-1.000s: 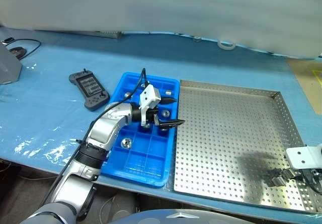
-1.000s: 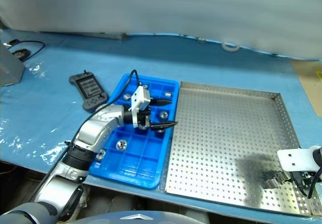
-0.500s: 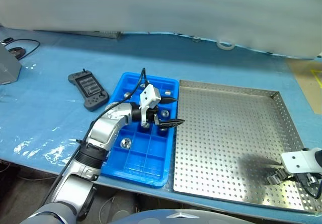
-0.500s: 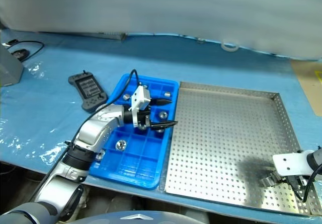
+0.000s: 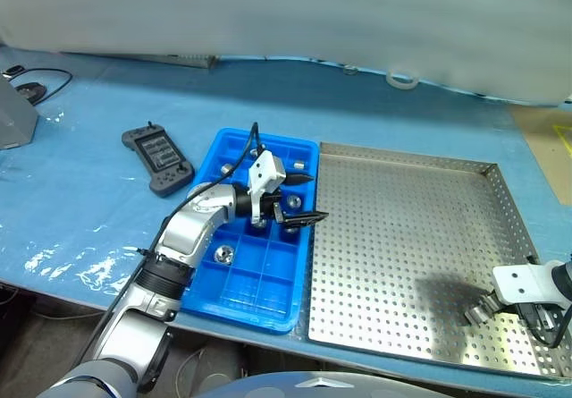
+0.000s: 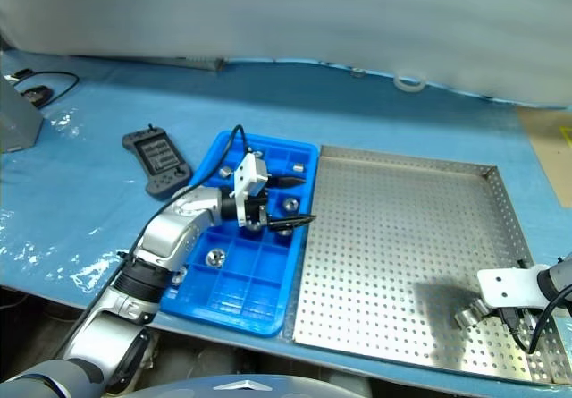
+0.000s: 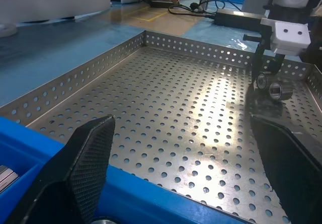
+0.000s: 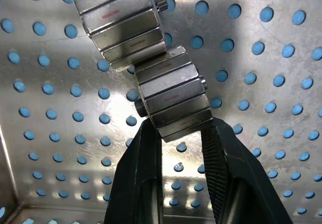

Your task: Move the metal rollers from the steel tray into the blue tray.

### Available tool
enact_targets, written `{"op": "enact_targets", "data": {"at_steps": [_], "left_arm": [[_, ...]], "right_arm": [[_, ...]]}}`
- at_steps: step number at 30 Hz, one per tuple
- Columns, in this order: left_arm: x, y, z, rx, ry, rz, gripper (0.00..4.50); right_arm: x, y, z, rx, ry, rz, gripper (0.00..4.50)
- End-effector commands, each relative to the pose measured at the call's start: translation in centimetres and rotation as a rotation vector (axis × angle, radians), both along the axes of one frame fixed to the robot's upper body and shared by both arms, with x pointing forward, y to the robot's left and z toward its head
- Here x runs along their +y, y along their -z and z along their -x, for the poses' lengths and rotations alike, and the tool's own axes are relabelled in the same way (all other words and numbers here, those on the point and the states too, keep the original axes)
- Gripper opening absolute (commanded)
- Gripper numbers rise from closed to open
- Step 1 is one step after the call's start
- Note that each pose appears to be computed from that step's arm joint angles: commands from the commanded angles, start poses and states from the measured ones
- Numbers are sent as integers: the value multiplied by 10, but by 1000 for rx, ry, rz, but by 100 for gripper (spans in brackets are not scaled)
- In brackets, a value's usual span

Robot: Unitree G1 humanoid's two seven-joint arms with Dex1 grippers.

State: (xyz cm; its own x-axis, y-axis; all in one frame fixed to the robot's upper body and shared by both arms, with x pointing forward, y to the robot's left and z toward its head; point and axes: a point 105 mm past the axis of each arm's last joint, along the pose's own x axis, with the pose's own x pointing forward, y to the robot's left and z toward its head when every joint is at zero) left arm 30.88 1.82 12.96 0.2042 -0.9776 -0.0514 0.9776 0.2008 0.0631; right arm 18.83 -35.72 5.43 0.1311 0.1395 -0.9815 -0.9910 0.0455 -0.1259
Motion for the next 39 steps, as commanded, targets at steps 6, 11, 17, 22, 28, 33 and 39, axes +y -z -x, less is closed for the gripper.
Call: {"op": "enact_targets", "data": {"at_steps": [6,11,17,22,28,33,39], "left_arm": [[-5,-26,-3,-70,4,32,450],[0,-39,-10,-83,10,60,450],[-6,-68,-9,42,135,216,450],[-28,-48,-4,56,237,122,450],[-54,-34,-14,103,253,117,450],[-67,-47,-12,115,283,185,450],[-70,-60,-15,130,266,253,450]], "right_arm": [[46,-28,-24,-83,141,-293,69],[99,-60,-43,-135,347,-676,69],[145,-62,-61,-188,481,-910,69],[171,-63,-73,-241,453,-960,69],[193,-101,-95,-326,378,-1060,69],[210,-114,-94,-310,321,-1091,69],[214,-110,-90,-293,321,-1081,69]]}}
